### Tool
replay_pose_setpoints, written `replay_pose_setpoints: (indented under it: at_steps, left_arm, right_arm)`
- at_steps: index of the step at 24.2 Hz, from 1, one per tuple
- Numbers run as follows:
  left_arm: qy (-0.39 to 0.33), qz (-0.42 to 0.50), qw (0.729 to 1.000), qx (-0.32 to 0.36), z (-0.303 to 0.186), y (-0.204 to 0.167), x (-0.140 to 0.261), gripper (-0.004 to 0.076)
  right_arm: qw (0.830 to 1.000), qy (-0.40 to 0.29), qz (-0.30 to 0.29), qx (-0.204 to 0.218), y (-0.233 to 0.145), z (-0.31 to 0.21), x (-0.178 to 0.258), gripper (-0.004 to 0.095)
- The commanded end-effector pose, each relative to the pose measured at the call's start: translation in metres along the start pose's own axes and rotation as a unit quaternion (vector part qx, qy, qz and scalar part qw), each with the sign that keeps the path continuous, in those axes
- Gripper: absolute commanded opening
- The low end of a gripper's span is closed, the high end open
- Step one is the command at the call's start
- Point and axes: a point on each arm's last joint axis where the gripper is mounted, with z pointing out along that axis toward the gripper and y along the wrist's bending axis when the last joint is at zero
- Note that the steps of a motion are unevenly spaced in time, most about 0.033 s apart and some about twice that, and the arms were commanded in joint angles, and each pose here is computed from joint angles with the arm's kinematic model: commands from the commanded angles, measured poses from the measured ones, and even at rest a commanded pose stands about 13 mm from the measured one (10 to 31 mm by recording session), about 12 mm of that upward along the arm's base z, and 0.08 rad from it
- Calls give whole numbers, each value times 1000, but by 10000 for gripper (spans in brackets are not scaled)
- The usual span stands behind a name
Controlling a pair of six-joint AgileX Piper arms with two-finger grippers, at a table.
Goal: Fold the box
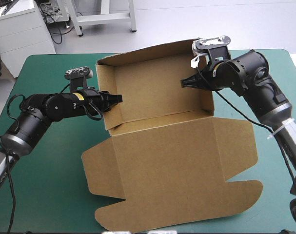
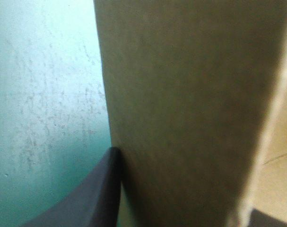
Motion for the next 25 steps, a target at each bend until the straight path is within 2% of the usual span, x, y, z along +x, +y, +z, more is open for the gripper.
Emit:
replay_pose_setpoints:
  at_steps: [1,2,3,5,8,12,18,25]
  left_arm:
    - [-53,6,998,35,-18,-13,-12,262]
    - [-53,8,998,35,-18,-13,-12,351]
    - [-55,8,998,35,-18,-13,-12,496]
    - [-71,4,997,41,-19,-14,-15,606]
    - [-101,-13,993,60,-21,-18,-21,603]
    - [-102,-18,992,78,-31,-26,-27,602]
    - [-115,32,990,75,-65,-38,-34,603]
    - [-94,58,991,74,-102,-43,-19,596]
  right_arm:
    - [999,-52,3,-6,-2,-25,-9,-16]
    - [999,-51,3,-6,-2,-25,-9,-16]
    - [999,-46,3,-6,-2,-24,-8,-16]
    - [999,-44,3,-5,-2,-24,-8,-16]
    - [999,-44,3,-5,-2,-24,-8,-16]
    - [999,-45,3,-4,-3,-24,-8,-17]
    - [999,-46,5,-3,-3,-24,-8,-17]
    - [999,-46,9,-3,-3,-24,-8,-17]
